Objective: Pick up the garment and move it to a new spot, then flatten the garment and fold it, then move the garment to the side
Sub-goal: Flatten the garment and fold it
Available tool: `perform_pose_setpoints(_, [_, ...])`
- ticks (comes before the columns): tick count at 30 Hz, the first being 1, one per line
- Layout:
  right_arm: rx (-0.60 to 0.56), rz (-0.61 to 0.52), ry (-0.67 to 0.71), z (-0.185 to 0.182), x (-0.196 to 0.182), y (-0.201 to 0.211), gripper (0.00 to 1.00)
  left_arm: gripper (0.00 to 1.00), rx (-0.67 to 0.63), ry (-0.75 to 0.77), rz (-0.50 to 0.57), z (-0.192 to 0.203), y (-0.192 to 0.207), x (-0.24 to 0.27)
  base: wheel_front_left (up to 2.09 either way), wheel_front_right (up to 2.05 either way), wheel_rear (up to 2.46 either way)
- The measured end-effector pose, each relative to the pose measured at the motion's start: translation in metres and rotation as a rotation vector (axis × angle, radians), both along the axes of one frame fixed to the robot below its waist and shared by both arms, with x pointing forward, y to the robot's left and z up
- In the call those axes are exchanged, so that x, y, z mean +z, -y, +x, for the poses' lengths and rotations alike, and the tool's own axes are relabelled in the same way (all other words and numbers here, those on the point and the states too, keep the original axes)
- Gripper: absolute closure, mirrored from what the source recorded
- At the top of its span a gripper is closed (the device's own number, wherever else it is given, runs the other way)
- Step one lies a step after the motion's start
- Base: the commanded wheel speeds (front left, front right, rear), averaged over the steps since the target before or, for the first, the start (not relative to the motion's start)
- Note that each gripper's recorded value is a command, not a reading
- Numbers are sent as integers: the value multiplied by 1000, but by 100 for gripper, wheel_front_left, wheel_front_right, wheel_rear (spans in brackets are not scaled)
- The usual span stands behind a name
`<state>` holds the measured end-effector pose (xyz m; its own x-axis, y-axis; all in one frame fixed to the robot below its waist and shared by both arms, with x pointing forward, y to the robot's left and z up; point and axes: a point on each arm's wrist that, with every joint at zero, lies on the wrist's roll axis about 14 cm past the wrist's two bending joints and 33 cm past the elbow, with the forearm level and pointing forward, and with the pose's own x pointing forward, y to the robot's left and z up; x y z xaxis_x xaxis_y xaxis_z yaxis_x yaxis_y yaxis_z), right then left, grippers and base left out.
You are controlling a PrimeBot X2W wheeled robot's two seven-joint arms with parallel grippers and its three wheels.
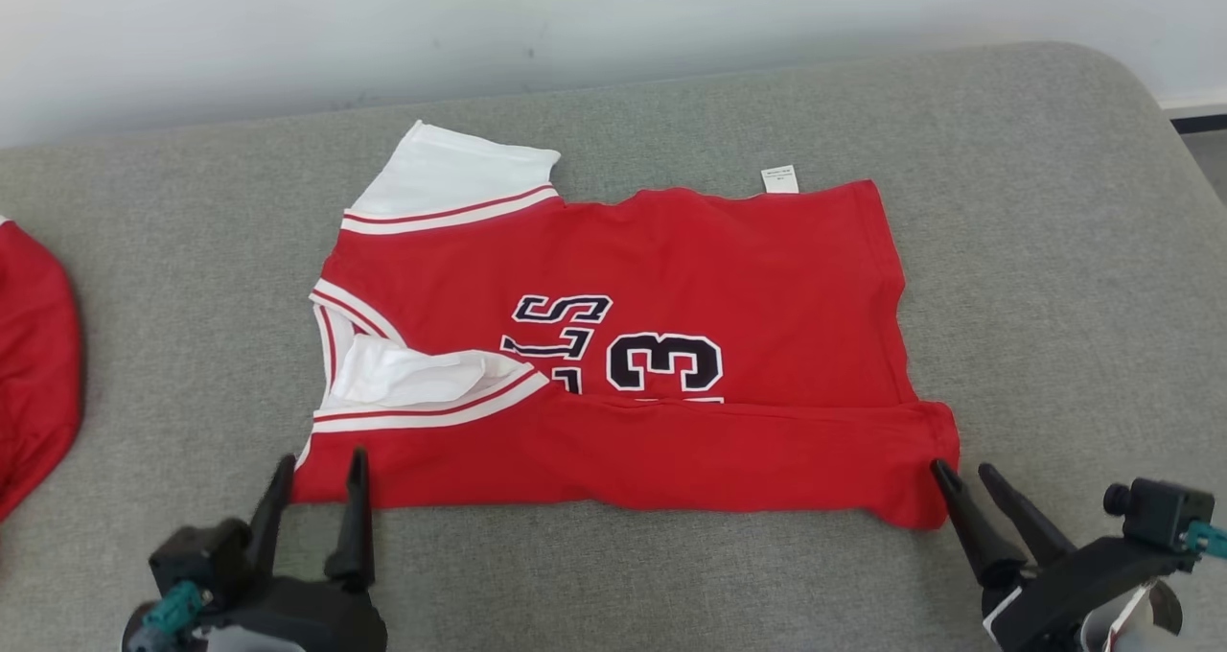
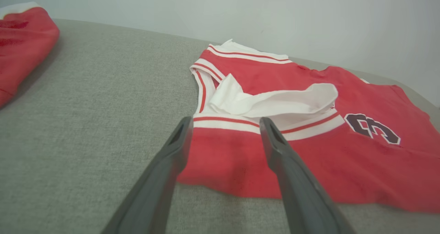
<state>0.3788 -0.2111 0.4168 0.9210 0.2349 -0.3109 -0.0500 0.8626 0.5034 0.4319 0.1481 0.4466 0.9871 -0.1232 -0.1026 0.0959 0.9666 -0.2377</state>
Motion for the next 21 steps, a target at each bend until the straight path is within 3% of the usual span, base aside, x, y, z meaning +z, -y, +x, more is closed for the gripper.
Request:
perform_pose_setpoints(7, [-14,-1,-19,-1,-13,-6,0,0,-7,-50,33,-11,-5,-17,0,0,0])
perform_pose_setpoints(17, [-26,11,-49,13,-30,-23,0,0,-7,-127,100,9,-13,-39,0,0,0])
perform_pose_setpoints(18, [-29,11,-53,14,-32,-24,9,0,-16,-150,103,8,-11,-45,0,0,0])
perform_pose_setpoints(19, [-31,10,-57,15,-34,-25,61,52,-20,-166,106,7,-11,-50,0,0,0])
perform_pose_setpoints(20, [-31,11,-57,16,-34,-26,100,52,-25,-169,103,7,-10,-51,0,0,0])
perform_pose_setpoints(21, [-29,14,-56,17,-33,-28,100,100,-24,-172,103,7,-10,-51,0,0,0])
